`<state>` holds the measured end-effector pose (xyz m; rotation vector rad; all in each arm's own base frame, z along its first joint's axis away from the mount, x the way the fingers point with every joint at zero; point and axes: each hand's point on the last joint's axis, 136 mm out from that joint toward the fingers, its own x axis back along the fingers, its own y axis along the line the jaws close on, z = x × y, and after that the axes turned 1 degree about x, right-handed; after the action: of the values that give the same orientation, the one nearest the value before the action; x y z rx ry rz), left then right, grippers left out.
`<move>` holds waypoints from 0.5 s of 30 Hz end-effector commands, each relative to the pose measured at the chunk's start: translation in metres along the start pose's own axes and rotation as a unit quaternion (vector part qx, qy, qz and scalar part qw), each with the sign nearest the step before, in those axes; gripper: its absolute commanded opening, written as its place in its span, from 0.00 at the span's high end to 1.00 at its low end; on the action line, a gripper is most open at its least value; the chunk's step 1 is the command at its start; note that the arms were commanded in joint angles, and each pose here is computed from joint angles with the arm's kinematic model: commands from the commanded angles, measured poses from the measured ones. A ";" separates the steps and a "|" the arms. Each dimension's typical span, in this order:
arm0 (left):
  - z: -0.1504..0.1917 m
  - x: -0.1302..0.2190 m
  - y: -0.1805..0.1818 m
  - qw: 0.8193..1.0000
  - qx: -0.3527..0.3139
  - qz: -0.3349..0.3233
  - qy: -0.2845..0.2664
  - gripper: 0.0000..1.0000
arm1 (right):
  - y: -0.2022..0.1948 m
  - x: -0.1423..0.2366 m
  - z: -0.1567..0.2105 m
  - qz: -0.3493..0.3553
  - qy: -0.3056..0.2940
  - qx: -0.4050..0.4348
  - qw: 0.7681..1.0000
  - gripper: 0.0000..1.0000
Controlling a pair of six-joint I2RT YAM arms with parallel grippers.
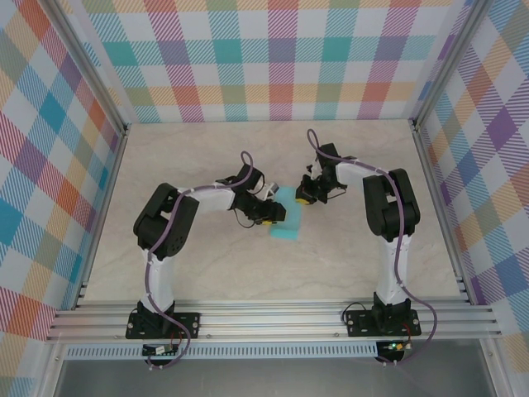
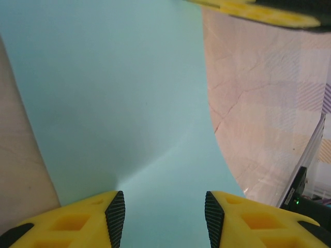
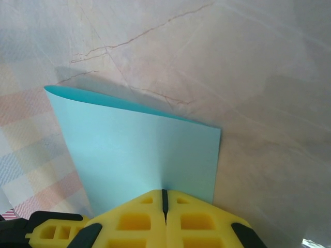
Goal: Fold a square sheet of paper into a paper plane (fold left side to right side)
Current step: First fold the square sheet of paper in half at the center of the table.
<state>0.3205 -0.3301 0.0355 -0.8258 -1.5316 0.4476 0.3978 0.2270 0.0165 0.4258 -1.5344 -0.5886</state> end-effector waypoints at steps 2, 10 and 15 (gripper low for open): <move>0.045 0.000 -0.003 0.998 -0.002 -0.001 0.056 0.53 | -0.040 -0.022 0.029 0.069 0.047 -0.038 0.996 0.97; 0.078 0.003 -0.019 0.996 -0.032 0.019 0.086 0.52 | -0.041 -0.024 0.030 0.070 0.050 -0.037 0.996 0.97; 0.096 0.006 -0.017 0.994 -0.034 0.009 0.101 0.52 | -0.040 -0.023 0.030 0.070 0.049 -0.037 0.996 0.97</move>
<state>0.2463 -0.3256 0.0331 -0.8997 -1.4137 0.3423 0.3974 0.2276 0.0165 0.4270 -1.5338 -0.5871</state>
